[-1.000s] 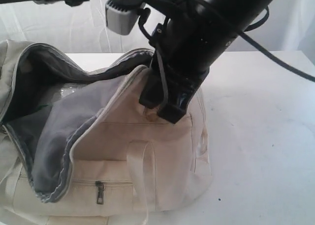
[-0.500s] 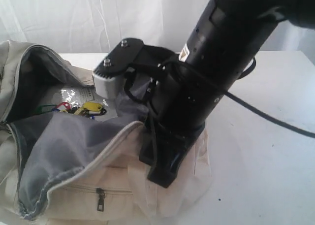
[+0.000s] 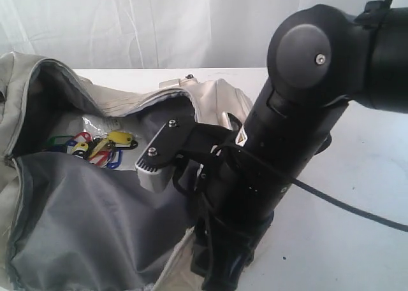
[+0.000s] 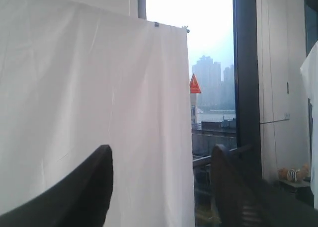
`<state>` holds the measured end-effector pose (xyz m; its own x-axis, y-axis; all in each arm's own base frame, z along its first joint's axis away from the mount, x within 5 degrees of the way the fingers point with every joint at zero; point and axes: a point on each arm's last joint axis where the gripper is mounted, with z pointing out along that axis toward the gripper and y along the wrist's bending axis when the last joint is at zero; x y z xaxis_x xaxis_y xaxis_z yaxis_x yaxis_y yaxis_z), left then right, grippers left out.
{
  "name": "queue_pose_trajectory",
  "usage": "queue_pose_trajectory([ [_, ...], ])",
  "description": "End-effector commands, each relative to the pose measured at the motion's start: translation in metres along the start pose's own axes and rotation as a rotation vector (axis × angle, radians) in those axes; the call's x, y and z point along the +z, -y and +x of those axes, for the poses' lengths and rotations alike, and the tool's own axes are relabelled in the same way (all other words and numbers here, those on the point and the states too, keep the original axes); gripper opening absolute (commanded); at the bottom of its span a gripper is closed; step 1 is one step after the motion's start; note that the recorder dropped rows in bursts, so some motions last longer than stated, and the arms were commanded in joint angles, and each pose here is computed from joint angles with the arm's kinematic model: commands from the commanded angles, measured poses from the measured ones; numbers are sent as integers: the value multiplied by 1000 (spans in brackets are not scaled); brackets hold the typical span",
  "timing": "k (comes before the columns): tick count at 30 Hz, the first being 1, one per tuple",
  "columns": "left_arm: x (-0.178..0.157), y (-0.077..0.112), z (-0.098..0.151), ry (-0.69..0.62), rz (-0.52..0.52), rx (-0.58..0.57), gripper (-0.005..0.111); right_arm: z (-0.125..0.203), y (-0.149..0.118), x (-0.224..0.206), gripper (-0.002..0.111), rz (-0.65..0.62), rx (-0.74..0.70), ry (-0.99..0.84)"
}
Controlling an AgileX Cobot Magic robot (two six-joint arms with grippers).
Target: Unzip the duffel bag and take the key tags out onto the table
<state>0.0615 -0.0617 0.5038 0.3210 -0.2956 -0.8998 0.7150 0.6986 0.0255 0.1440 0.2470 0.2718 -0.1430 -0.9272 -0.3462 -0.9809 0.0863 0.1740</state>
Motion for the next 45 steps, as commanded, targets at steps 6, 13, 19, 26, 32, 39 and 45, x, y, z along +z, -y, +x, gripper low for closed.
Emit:
queue_pose_trajectory([
  [6,-18,0,16,-14,-49,-27,61,-9,-12,-12,72,-49,62,158],
  [13,-25,-15,61,-119,-177,-8,61,1,-35,-46,72,-69,23,216],
  [19,-38,-27,78,-138,-319,21,61,10,-53,-82,72,-5,-21,364],
  [26,-57,-37,93,-165,-465,135,61,-26,-19,-110,71,362,63,856],
  [32,-73,-46,123,-235,-573,143,61,-56,29,-51,65,411,214,846],
  [39,-89,-53,165,-361,-647,153,61,-97,60,26,66,341,381,796],
  [45,-99,-60,175,-393,-752,186,61,-130,75,71,66,365,389,803],
])
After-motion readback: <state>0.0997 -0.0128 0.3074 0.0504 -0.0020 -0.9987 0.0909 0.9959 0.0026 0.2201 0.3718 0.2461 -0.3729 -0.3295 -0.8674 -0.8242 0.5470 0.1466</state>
